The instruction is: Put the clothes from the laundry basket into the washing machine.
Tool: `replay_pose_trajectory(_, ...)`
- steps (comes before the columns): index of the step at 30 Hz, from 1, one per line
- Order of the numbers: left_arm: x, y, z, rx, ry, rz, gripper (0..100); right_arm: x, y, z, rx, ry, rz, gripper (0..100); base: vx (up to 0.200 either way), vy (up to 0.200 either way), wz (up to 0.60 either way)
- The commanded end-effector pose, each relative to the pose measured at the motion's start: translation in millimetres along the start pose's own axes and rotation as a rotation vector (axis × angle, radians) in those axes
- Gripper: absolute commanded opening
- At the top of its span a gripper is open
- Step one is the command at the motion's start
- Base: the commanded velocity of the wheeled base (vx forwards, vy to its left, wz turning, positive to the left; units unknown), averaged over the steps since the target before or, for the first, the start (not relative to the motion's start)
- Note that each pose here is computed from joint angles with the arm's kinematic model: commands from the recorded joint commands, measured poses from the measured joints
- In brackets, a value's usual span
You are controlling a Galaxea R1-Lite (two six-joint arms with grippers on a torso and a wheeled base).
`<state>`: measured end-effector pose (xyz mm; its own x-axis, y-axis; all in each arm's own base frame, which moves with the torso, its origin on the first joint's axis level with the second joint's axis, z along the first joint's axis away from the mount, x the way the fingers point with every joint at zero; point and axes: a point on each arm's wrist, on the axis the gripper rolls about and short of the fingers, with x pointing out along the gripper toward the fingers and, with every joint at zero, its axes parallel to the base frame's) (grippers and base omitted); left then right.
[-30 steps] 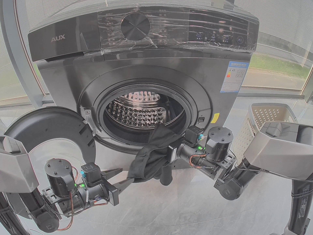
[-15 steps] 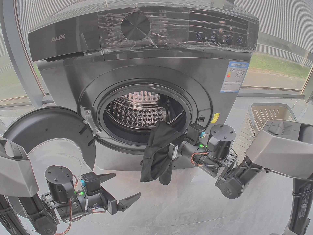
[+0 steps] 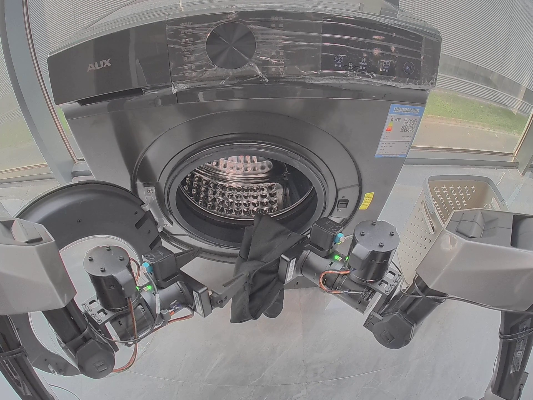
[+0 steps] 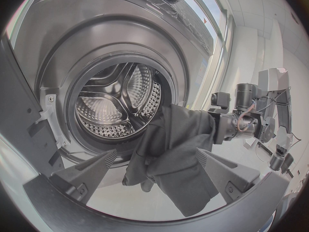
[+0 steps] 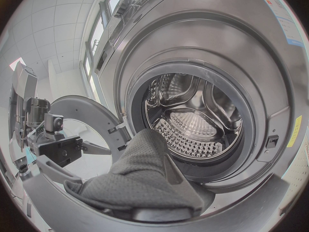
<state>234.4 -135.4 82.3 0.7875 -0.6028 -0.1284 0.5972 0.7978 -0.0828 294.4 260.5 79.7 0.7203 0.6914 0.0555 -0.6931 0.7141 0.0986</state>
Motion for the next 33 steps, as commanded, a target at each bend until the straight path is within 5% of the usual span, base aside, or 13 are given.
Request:
replay_pose_trajectory(1,16,5.3,-6.4,-0.003,0.006,0.01,100,-1,4.7,1,0.0,-0.003,0.015,0,0.0,0.0,0.0)
replay_pose_trajectory(13,43,4.7,-32.2,-0.007,0.067,-0.009,100,-1,12.9,5,0.001,-0.01,0.034,0,0.0,0.0,0.0)
replay_pose_trajectory(33,94,6.5,-33.7,0.007,-0.03,-0.025,100,-21,34.4,0,0.011,0.034,0.088,0,0.0,0.0,0.0)
